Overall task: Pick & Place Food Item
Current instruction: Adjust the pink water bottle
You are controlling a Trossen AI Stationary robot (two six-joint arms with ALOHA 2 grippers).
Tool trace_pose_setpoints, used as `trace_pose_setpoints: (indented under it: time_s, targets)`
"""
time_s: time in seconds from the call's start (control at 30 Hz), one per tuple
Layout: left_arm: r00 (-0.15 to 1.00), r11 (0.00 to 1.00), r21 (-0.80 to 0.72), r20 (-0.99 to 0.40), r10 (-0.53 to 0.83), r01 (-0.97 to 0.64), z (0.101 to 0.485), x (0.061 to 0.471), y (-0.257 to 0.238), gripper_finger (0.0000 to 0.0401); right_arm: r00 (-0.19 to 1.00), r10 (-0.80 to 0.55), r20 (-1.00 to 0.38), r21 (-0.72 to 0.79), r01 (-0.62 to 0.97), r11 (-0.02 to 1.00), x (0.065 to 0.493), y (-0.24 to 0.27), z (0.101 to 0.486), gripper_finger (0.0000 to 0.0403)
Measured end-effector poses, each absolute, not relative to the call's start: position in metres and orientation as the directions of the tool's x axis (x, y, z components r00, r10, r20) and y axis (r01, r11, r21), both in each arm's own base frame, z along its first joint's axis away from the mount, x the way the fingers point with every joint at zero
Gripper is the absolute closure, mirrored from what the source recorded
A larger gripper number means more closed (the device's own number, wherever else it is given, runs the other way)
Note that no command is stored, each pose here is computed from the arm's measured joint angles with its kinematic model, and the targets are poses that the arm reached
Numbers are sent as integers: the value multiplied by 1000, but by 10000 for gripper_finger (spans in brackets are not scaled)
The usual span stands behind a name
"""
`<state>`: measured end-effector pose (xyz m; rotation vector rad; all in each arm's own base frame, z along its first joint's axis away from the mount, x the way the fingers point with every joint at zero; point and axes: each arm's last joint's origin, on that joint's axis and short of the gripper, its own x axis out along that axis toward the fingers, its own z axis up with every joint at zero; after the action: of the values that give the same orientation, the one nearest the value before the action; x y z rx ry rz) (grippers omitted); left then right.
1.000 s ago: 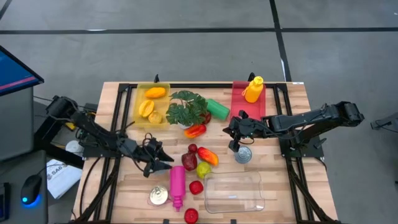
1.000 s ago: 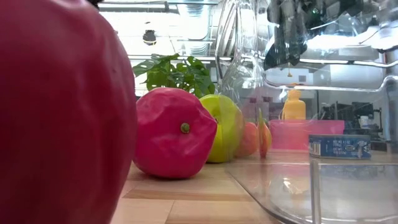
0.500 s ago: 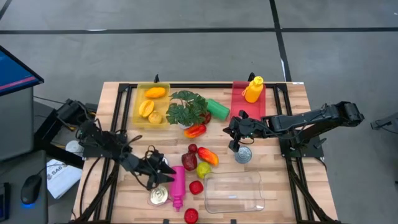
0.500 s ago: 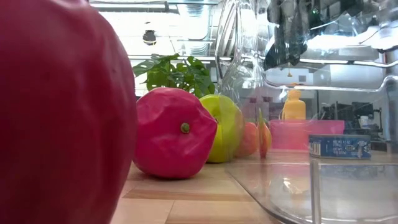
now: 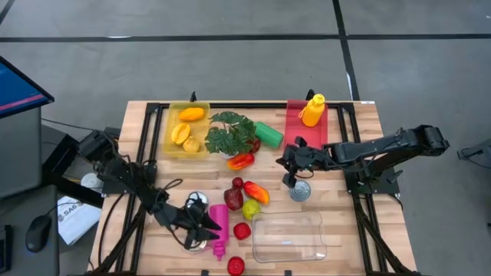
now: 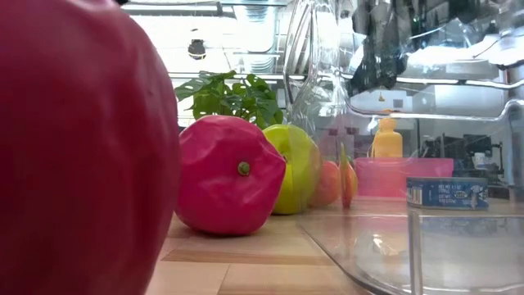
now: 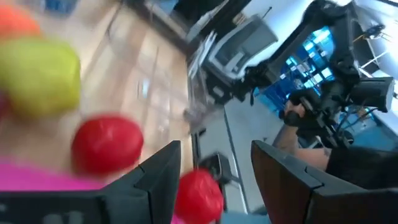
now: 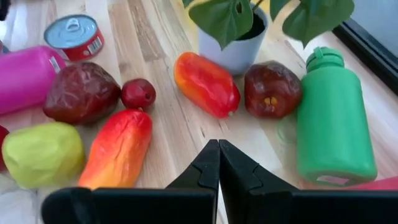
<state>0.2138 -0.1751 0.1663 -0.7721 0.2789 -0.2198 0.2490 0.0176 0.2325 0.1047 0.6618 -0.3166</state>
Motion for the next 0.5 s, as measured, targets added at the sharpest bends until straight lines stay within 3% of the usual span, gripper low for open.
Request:
trace_pose_setpoints:
  time_s: [0.2,0.4,0.5]
  targets:
    - [909,660,-744,-338,-243,-100,138,211,-176,215,731,-259,-631,-12,325,946,246,17,222,401]
    - [912,640,-753,-358,-203,-153,131,218,-170,215,718,-260,-646,-20,325,946,241,16,210,401]
    - [917,676,-719,-364,-165,-163,132,222,-163,215,721,-260,-643,-18,325,946,242,16,211,401]
